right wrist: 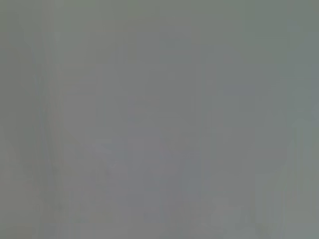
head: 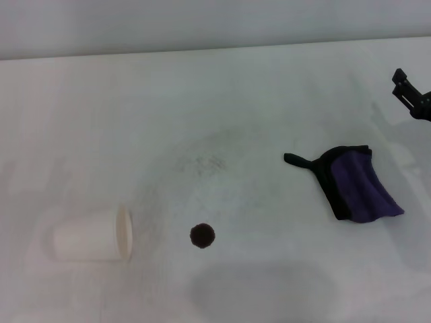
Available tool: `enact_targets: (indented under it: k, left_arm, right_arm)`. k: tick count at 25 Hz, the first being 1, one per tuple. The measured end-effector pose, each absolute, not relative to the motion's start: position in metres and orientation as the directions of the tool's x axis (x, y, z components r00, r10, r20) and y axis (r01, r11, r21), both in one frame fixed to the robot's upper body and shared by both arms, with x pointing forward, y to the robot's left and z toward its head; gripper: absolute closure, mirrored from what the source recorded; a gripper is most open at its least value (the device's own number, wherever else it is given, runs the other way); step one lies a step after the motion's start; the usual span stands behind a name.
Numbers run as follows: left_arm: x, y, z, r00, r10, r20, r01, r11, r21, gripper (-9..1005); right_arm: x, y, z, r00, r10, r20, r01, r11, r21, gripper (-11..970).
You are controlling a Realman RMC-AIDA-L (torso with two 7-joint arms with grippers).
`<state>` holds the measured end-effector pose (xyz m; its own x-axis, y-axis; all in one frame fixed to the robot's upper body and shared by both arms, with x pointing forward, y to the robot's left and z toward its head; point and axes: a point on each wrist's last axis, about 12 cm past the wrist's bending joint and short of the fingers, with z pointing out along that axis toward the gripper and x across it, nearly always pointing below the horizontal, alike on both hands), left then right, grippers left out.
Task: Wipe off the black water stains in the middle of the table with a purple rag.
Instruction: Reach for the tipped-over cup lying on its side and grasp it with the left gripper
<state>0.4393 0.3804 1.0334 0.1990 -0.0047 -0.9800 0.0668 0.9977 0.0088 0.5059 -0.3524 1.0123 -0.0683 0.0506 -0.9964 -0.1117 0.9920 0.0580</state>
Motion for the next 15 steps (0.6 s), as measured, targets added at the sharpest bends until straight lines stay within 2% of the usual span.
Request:
enact_targets:
  k: [15]
  left_arm:
    - [0.4413, 0.3772, 1.031, 0.184, -0.009, -0.983, 0.077, 0.997, 0.005, 120]
  right_arm:
    - [0.5044, -0.3536, 1.0109, -0.076, 0.049, -0.996, -0.106, 0.993, 0.057, 83]
